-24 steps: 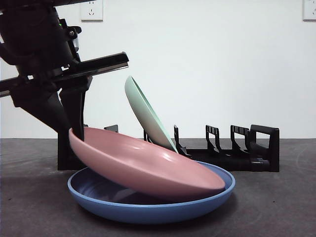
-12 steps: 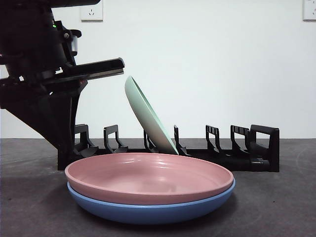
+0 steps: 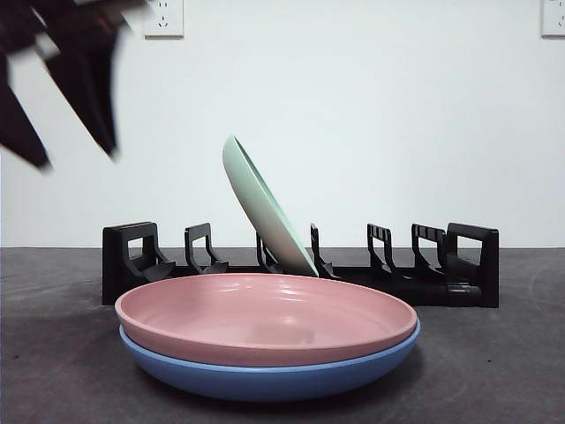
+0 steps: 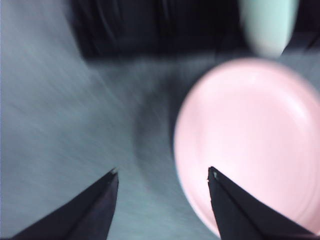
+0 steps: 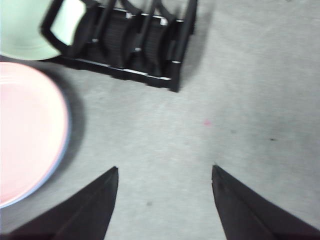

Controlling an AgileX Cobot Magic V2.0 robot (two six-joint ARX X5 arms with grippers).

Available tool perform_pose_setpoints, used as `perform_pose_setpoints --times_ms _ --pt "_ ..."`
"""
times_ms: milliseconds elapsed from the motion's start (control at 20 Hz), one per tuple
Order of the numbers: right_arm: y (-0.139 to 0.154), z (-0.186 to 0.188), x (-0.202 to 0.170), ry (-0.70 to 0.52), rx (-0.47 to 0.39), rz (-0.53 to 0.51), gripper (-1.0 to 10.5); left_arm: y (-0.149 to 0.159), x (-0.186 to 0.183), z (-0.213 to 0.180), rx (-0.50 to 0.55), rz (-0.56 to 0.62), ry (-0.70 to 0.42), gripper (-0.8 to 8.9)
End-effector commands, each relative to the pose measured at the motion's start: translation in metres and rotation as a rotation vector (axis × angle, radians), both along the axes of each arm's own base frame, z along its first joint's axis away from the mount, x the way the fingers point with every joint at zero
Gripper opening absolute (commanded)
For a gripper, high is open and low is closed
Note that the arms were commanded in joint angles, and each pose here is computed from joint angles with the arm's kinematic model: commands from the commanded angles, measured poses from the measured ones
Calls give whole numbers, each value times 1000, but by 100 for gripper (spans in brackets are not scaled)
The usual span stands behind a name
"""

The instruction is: Place the plate

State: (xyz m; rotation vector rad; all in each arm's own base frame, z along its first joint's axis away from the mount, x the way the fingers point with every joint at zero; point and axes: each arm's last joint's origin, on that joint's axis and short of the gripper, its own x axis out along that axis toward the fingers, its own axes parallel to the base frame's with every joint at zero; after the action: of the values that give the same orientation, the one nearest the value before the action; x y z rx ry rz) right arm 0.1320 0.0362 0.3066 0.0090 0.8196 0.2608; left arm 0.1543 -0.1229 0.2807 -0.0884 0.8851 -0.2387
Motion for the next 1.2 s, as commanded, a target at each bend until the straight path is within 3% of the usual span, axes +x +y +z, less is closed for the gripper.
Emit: perform_pose_setpoints --times_ms 50,300,400,600,850,1200 --pt "4 2 3 14 54 61 295 28 -20 28 12 -36 -131 286" --pt "20 2 37 192 236 170 295 91 -84 50 -1 60 -297 280" --pt "32 9 58 228 259 218 295 106 -107 48 -9 84 -315 280" --pt "69 39 97 202 253 324 295 121 -135 44 -30 133 -376 280" --pt "129 66 136 106 202 409 295 123 -137 44 -43 160 -388 280" --pt "191 48 187 119 175 425 295 123 -138 44 -87 197 -376 280"
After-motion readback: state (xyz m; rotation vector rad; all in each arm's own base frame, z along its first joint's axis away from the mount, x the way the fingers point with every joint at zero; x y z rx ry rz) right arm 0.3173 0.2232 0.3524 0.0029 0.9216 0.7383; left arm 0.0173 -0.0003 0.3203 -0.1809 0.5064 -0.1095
